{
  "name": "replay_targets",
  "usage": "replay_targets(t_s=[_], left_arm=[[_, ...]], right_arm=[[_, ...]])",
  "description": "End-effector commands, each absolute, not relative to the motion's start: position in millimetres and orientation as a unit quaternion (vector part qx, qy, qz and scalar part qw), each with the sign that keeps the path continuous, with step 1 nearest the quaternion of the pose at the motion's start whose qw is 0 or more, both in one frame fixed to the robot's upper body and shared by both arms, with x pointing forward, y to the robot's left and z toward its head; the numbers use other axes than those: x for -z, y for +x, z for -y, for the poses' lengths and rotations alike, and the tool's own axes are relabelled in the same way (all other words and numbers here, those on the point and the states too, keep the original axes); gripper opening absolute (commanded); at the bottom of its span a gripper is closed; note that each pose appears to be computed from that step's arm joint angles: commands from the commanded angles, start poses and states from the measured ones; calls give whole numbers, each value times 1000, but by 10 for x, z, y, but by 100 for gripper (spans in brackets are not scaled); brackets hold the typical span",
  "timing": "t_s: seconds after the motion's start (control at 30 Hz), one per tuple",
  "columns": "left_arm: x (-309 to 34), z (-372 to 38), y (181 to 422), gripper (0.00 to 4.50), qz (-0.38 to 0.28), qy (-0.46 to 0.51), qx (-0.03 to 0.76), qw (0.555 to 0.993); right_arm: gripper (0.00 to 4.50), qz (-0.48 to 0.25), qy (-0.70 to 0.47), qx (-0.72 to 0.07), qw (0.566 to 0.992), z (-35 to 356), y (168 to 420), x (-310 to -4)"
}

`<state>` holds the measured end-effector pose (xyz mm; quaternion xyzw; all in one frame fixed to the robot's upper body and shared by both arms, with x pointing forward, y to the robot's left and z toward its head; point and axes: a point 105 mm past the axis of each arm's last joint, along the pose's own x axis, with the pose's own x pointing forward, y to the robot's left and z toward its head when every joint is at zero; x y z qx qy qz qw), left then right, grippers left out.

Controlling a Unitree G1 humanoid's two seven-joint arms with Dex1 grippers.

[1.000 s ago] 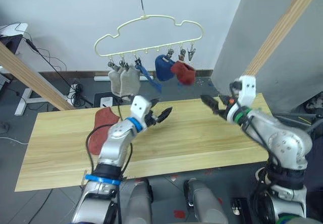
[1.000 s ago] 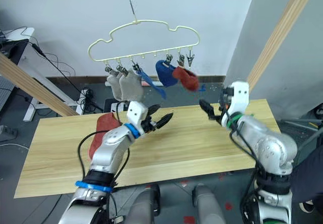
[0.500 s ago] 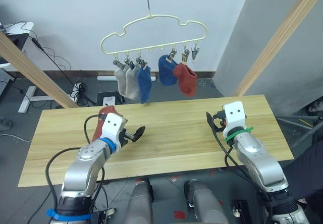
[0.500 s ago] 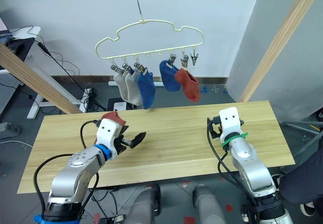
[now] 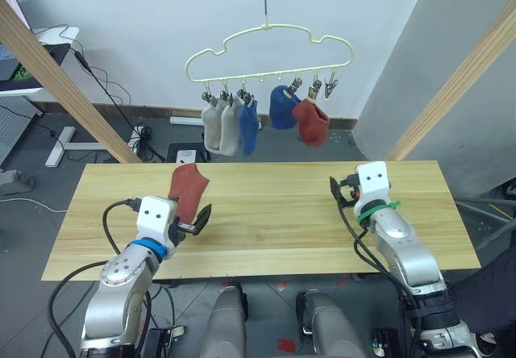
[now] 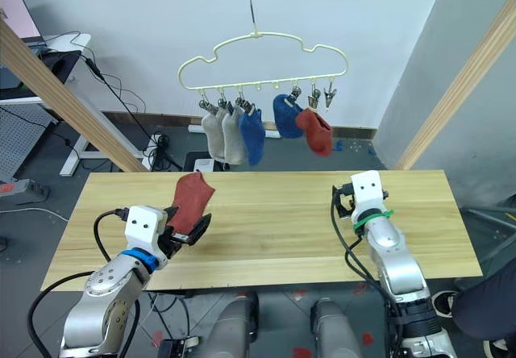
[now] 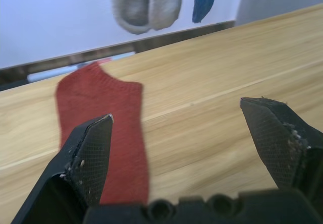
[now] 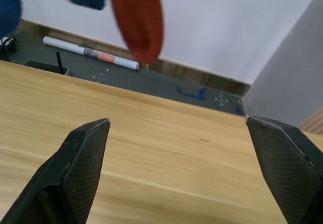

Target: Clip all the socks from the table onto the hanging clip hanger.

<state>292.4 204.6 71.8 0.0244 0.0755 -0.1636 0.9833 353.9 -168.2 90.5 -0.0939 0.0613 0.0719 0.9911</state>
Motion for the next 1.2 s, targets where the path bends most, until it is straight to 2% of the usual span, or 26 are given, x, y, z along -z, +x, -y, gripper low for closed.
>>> replay_targets(t_s=[0.03,0.17,0.27,0.3,0.57,0.7,1.0,1.2], left_arm=[[-871,-1876,2952,448,-35,27,203,978],[-1058,-1713,3025,448,5,28,260,965],[-1283,-1535,3037,450,33,13,325,945],[-1343,-1482,3025,450,40,16,348,937],[-1562,-1389,3018,450,70,-10,390,918],[-1688,-1301,3043,450,92,-20,405,910],[-1863,-1261,3002,450,123,-29,451,883],[-1959,-1337,3065,450,142,-21,440,886]], right_arm=[[450,-27,-77,-57,995,1818,3572,-1094],[450,-2,-66,-54,996,1818,3681,-1227],[394,25,-59,-44,997,1813,3758,-1370],[360,31,-61,-39,997,1806,3782,-1403],[360,49,-54,-29,997,1768,3830,-1484],[273,54,-51,-32,997,1711,3849,-1513],[273,99,-42,-50,993,1579,3925,-1747],[273,125,-26,-80,989,1377,3953,-1954]])
